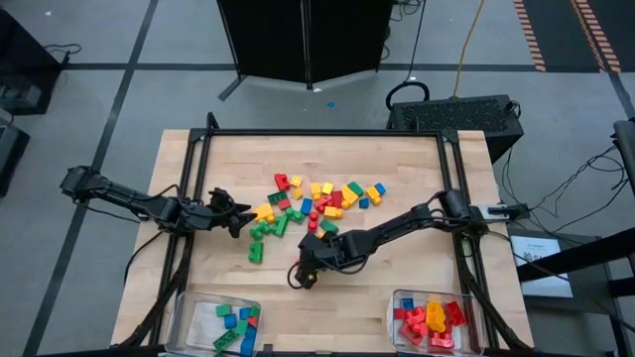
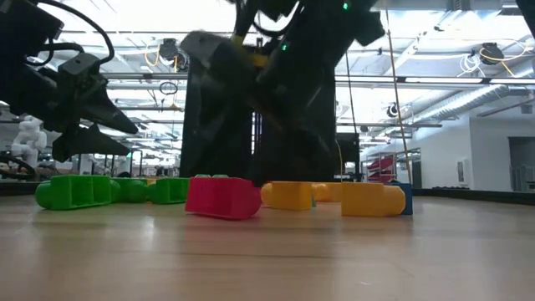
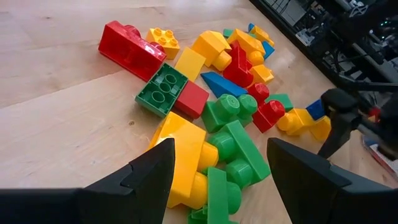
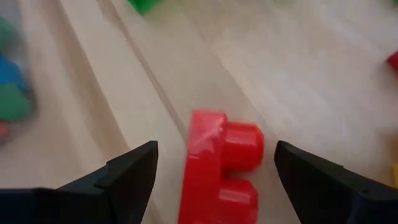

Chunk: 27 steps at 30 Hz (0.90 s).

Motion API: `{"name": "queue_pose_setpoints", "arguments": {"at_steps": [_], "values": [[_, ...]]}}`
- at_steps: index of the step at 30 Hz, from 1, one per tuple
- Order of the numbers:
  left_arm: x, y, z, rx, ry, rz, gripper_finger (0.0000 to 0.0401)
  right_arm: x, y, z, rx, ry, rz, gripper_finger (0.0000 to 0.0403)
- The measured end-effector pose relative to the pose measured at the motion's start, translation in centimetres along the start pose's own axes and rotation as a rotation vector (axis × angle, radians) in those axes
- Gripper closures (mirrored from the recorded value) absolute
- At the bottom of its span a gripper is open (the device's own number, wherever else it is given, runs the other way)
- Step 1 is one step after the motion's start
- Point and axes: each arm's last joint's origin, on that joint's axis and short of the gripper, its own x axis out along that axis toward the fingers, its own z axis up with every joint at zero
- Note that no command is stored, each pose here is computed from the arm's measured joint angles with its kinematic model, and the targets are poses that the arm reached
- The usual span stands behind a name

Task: Sort blocks by size
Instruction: Put the red game piece into the right transparent bin

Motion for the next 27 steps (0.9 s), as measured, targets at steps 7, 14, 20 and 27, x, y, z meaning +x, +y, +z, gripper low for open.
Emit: {"name": "queue_pose_setpoints", "arguments": {"at_steps": [7,14,20,27], "values": [[0.1,0.1,-0.1,0.006,0.007,0.012,0.0146,2.6,-0.1,-1.2,-0.026,0.094,-0.102,0.0091],[0.1,0.1,-0.1,0.009,0.009,0.015,0.0146,2.9,0.2,-0.5,-0.019,0.071,-0.179,0.0185],[0.1,0.1,-0.1,0.01,0.01,0.016,0.0146,2.8,-0.1,0.9,-0.017,0.113,-0.162,0.0252],[0.1,0.1,-0.1,0.01,0.01,0.016,0.0146,-1.2,1.6,2.8,-0.132,0.141,-0.185,0.0252]]}}
